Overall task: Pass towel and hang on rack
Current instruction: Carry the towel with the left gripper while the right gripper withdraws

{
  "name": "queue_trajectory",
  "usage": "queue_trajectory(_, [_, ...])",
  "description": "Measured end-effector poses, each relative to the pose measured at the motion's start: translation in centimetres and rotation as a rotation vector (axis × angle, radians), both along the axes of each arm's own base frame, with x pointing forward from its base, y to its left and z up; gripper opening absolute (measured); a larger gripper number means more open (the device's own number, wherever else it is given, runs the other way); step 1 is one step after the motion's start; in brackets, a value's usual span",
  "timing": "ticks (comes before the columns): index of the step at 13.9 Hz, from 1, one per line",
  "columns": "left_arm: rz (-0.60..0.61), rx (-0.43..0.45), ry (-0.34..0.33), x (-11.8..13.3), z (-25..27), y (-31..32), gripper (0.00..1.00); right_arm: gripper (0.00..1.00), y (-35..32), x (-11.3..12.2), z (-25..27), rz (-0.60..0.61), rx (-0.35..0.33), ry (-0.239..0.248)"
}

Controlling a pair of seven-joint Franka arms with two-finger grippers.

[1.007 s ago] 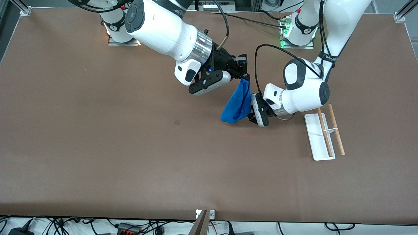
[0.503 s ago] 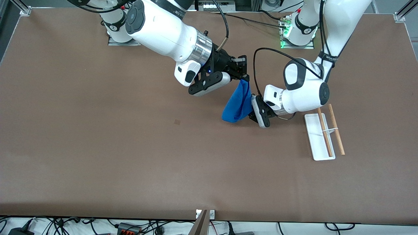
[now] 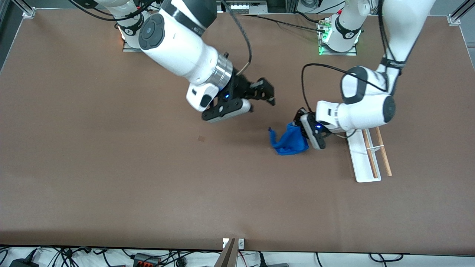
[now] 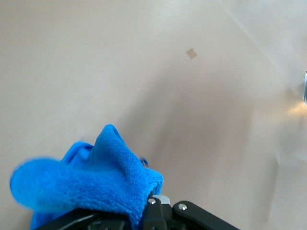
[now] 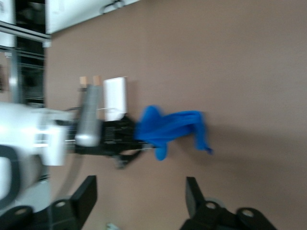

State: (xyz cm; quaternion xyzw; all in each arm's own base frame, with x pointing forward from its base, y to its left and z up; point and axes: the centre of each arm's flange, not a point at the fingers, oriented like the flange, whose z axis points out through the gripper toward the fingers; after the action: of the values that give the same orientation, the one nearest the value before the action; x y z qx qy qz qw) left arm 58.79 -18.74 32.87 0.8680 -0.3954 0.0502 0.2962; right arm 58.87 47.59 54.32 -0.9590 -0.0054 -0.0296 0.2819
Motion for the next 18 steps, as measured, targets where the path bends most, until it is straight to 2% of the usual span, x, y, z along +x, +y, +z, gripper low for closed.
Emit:
queue_trajectory(1, [0.022,0.019,0.028,0.4,0.7,1.9,0.03,0.99,-1.9,1.1,-0.6,-0.004,-0.057,0.008])
queue_trajectory(4, [0.114,0.093,0.058,2.1,2.4,8.1,0.03,1.00,-9.1,4.3,-2.3,-0.027,-0.289,0.014])
queue_trajectory(5, [0.141,0.124,0.066,2.3,2.5,9.3,0.03,1.00,-11.7,5.3,-2.7,-0.050,-0.344,0.029])
queue_trajectory(9, [0.203,0.316,0.063,3.0,3.1,11.3,0.03,1.00,-20.9,8.9,-3.8,-0.134,-0.480,0.053])
queue_trajectory(12, [0.239,0.343,0.099,3.2,3.5,15.1,0.03,1.00,-25.2,10.2,-4.5,-0.163,-0.564,0.051])
queue_trajectory(16, [0.291,0.413,0.123,3.5,4.6,20.6,0.03,1.00,-27.6,10.3,-3.6,-0.187,-0.609,0.048])
queue_trajectory(18, [0.333,0.426,0.139,3.4,4.2,23.6,0.03,1.00,-31.5,10.5,-2.8,-0.160,-0.667,0.033])
